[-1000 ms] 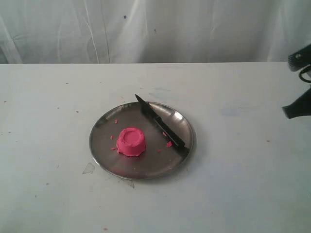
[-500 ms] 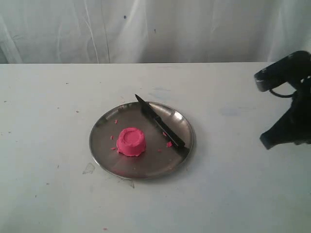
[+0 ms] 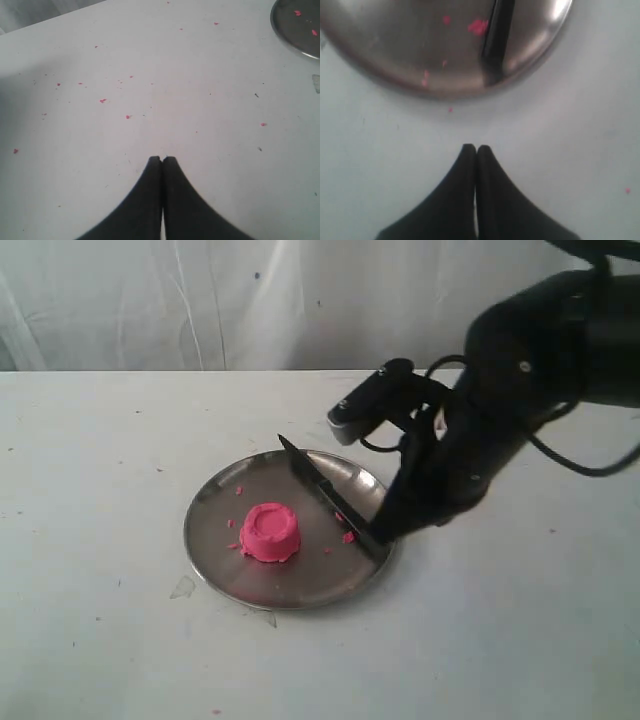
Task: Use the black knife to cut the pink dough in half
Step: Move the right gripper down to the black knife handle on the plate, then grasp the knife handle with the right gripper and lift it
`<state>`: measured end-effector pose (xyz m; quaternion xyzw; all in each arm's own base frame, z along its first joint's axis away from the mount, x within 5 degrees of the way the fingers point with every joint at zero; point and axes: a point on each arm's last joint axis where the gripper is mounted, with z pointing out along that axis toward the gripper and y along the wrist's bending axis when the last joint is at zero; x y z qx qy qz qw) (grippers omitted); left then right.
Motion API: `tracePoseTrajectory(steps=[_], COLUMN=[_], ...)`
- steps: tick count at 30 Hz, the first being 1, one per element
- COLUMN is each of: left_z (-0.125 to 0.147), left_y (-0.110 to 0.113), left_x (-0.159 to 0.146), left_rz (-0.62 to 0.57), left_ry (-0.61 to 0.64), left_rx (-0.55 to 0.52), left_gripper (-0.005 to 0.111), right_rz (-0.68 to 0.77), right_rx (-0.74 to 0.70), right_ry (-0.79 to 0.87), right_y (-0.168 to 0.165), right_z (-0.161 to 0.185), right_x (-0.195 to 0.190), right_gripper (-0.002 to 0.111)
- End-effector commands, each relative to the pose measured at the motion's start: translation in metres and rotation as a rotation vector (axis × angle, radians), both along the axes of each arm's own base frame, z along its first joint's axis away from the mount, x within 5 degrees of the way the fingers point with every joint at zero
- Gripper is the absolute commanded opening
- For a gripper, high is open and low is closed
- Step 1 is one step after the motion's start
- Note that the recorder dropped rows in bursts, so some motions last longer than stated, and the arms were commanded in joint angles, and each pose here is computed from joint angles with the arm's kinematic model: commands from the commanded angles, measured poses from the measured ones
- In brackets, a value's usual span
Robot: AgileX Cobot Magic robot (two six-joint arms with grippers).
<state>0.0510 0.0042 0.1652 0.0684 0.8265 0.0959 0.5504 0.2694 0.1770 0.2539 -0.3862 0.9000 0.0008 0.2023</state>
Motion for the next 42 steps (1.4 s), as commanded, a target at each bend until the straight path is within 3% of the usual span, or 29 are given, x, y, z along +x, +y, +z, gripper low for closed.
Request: tracePoseTrajectory(steps=[1,5,11,17,30,37,42], left_z=[-0.001,-0.001,-0.001,-0.001,-0.001,-0.001,-0.001], left_y=[0.0,0.0,0.0,0.0,0.0,0.0,0.0], left_x=[0.0,0.0,0.0,0.0,0.0,0.0,0.0], left_rz=[0.002,0.002,0.002,0.002,0.002,0.002,0.001], left_ry=[-0.001,-0.001,-0.001,-0.001,-0.001,-0.001,-0.001], left_rx=[-0.004,-0.004,-0.004,-0.004,-0.004,-0.004,-0.003], left_gripper=[0.0,0.0,0.0,0.0,0.0,0.0,0.0], right_rz=[0.044,0.048,0.008,-0.071,-0.034,-0.07,-0.008], right_rx=[0.025,-0.011,-0.062,-0.058,-0.042,-0.034,0.025], right_ry=[-0.061,-0.018,0.05,0.145,0.216,0.209,0.255], right_y=[0.022,0.037,0.051,0.05,0.058,0.044,0.051], right_z=[-0.002,-0.015,-0.027,-0.055,-0.096,-0.1,-0.099], right_x=[0.029,0.051,0.095,0.123,0.135,0.144,0.139], right_gripper=[0.0,0.004,0.028,0.041,0.042,0.041,0.041])
